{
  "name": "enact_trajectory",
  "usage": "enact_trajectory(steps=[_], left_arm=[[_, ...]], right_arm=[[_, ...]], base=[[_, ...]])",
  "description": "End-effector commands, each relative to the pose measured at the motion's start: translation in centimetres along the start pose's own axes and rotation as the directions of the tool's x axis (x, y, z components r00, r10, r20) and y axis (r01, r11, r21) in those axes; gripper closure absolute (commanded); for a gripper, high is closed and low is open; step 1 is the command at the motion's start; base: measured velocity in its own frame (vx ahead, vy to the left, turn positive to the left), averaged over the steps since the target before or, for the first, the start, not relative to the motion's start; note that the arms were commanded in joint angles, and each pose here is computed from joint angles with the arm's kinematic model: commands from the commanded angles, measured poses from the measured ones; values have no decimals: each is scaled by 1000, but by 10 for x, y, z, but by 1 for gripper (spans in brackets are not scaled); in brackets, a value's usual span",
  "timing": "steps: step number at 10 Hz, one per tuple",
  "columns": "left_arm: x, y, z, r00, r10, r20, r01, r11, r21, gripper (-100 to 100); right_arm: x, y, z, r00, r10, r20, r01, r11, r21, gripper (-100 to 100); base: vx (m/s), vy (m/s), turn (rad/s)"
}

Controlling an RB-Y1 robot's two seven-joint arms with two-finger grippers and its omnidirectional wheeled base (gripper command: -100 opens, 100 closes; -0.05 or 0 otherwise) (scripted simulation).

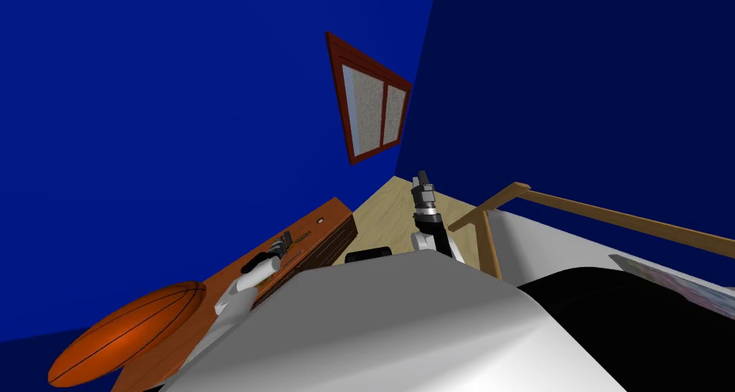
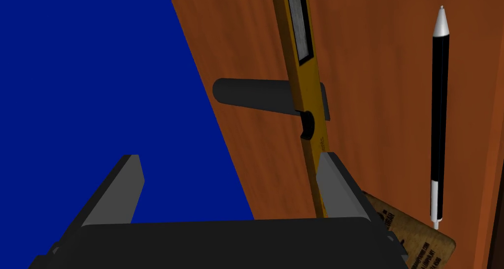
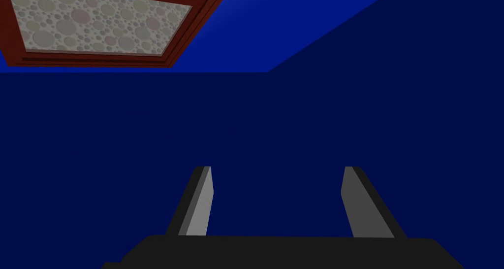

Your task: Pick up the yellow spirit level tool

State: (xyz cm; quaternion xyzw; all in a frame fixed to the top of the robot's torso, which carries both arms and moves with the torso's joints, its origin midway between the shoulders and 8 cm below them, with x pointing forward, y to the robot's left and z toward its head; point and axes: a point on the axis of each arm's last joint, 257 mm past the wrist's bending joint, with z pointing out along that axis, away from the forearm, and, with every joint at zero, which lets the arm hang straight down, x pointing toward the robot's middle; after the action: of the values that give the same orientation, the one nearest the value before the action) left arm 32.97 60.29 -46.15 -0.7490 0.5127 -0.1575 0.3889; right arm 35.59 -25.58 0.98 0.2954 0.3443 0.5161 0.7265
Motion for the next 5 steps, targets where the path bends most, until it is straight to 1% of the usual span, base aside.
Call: enact_trajectory(steps=[1,2,3,4,5], left_arm=[[-8,18,0,1000,-20,13,21,998,-59,-100],[-20,19,2,998,-54,27,56,994,-89,-100],[-24,36,2,998,-58,37,62,990,-127,-100],[-34,38,3,994,-93,50,100,983,-154,-100],[-38,54,1,993,-97,61,107,976,-190,-100]], right_arm=[[0,0,0,1000,0,0,0,1000,0,0],[0,0,0,1000,0,0,0,1000,0,0],[0,0,0,1000,0,0,0,1000,0,0],[0,0,0,1000,0,0,0,1000,0,0],[0,0,0,1000,0,0,0,1000,0,0]], base=[[-5,42,-144],[-9,46,-256],[-8,44,-153],[-20,54,-185],[-16,58,-186]])
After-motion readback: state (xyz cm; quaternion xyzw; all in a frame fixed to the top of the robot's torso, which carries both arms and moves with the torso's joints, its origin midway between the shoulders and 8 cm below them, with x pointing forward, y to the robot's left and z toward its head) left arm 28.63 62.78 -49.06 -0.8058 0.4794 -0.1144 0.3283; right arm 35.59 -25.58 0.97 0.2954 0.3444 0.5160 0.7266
